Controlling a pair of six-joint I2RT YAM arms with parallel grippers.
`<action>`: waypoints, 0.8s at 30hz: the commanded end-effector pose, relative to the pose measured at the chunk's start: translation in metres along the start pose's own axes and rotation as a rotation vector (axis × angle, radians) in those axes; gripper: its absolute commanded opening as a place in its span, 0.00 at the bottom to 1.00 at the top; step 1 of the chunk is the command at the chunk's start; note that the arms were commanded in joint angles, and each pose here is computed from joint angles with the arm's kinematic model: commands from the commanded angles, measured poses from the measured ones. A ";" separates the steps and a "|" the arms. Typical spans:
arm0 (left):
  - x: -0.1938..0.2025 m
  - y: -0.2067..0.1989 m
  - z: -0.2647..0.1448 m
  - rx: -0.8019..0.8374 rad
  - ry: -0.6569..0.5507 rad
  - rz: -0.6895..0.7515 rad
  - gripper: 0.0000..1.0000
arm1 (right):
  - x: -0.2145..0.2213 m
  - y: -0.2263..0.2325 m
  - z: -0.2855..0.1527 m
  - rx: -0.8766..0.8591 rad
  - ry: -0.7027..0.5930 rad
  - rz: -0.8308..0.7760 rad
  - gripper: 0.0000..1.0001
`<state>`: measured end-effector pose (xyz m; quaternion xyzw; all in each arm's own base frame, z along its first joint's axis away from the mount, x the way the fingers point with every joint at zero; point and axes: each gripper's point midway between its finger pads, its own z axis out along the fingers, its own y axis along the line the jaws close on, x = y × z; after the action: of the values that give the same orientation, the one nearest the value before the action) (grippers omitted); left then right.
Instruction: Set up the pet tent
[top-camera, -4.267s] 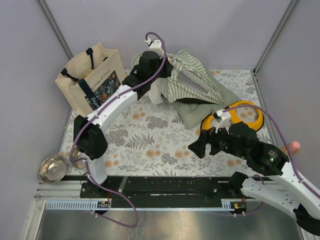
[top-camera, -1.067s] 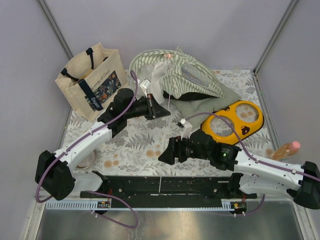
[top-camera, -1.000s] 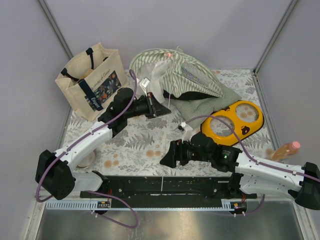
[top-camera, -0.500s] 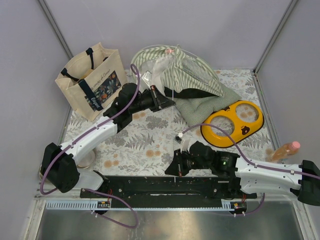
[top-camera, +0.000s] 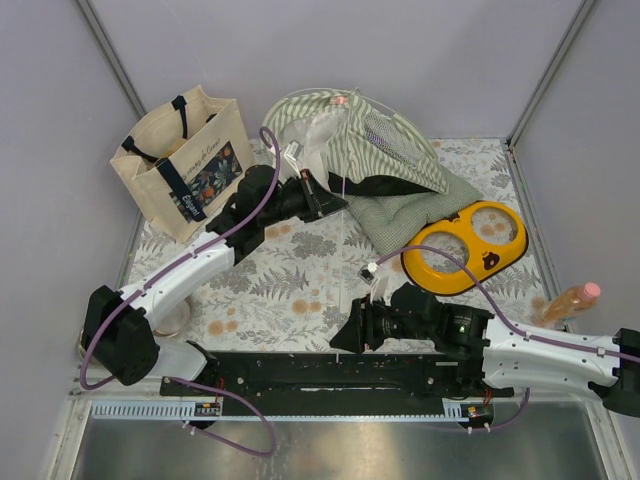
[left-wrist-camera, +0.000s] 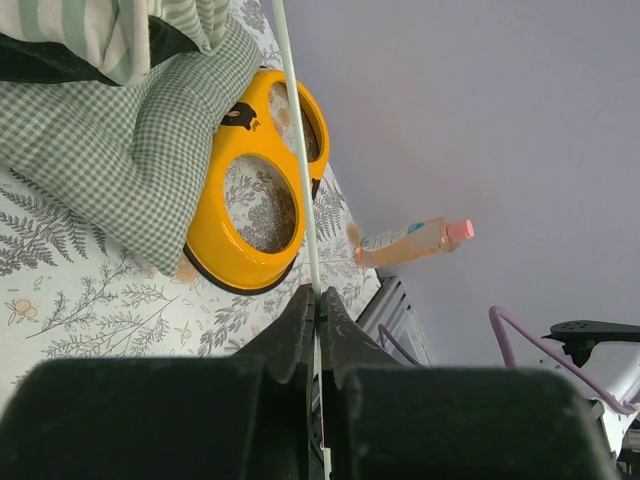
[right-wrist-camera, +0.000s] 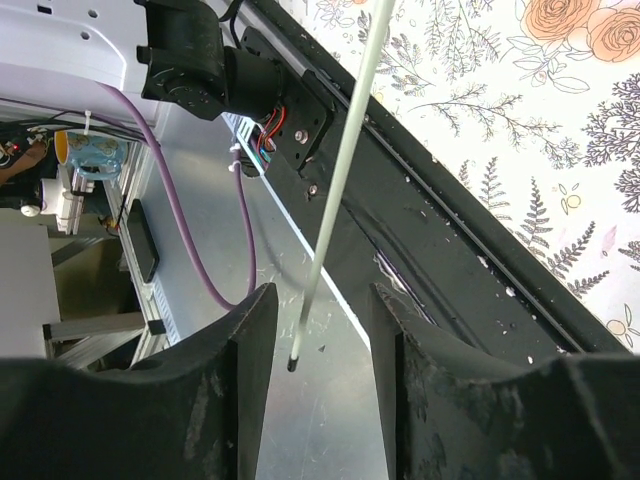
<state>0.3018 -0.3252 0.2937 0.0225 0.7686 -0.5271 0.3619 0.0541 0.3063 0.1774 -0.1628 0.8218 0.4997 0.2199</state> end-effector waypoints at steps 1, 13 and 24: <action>-0.032 -0.022 0.002 0.047 -0.111 0.061 0.00 | -0.007 0.008 0.003 -0.017 -0.024 -0.010 0.48; -0.037 -0.024 0.002 0.039 -0.117 0.085 0.12 | -0.009 0.009 0.006 -0.009 -0.022 -0.014 0.00; -0.091 -0.032 -0.047 -0.023 -0.326 0.313 0.88 | -0.038 0.033 -0.028 -0.024 -0.128 0.030 0.00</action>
<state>0.3232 -0.3031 0.3200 0.0469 0.7524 -0.4769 0.4519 0.0545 0.2990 0.1923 -0.1472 0.8228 0.5007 0.2250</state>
